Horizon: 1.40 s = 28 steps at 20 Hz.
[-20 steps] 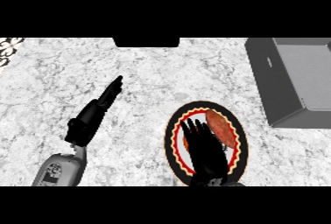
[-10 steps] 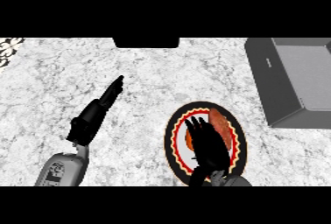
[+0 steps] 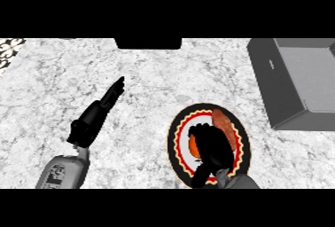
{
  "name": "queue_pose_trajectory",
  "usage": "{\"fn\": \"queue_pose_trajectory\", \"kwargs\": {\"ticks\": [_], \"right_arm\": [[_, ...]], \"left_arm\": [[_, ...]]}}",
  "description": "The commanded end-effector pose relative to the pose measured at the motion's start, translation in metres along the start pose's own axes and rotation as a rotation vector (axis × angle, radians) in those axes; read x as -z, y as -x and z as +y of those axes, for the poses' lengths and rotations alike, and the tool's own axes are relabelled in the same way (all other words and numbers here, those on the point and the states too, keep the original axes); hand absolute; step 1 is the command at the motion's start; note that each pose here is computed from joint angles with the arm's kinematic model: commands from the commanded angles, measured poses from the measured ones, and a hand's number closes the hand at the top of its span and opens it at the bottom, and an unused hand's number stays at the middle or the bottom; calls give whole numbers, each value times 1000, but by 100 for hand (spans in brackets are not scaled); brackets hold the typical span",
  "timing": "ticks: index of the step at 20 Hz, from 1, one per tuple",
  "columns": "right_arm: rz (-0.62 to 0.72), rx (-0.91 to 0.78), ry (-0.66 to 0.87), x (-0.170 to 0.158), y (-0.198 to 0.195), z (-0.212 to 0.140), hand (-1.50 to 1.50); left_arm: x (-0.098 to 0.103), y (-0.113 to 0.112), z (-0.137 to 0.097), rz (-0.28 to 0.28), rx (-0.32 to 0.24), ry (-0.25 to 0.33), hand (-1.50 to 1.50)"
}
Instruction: Pick the squash from the plate and place it in the cardboard box
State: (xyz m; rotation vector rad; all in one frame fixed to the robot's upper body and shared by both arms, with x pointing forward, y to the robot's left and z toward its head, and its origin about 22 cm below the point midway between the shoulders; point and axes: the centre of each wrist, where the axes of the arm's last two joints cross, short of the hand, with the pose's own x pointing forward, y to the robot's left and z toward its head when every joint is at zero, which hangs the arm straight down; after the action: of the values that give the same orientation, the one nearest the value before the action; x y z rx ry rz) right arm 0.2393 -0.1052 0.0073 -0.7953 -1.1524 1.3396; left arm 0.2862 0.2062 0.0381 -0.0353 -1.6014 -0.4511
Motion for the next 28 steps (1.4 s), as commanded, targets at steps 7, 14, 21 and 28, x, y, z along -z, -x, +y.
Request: {"fn": "queue_pose_trajectory", "kwargs": {"ticks": [7,14,21,28], "right_arm": [[-105,-98,106,-43,220,-74,150],[-95,-103,358,-56,254,-105,150],[-233,-43,412,-131,243,-165,150],[-233,120,569,-179,229,-192,150]], "left_arm": [[-15,2,7,8,12,-10,0],[-4,-13,9,6,9,-13,0],[-4,-7,20,22,1,-29,0],[-5,2,-3,4,-1,-13,0]]}}
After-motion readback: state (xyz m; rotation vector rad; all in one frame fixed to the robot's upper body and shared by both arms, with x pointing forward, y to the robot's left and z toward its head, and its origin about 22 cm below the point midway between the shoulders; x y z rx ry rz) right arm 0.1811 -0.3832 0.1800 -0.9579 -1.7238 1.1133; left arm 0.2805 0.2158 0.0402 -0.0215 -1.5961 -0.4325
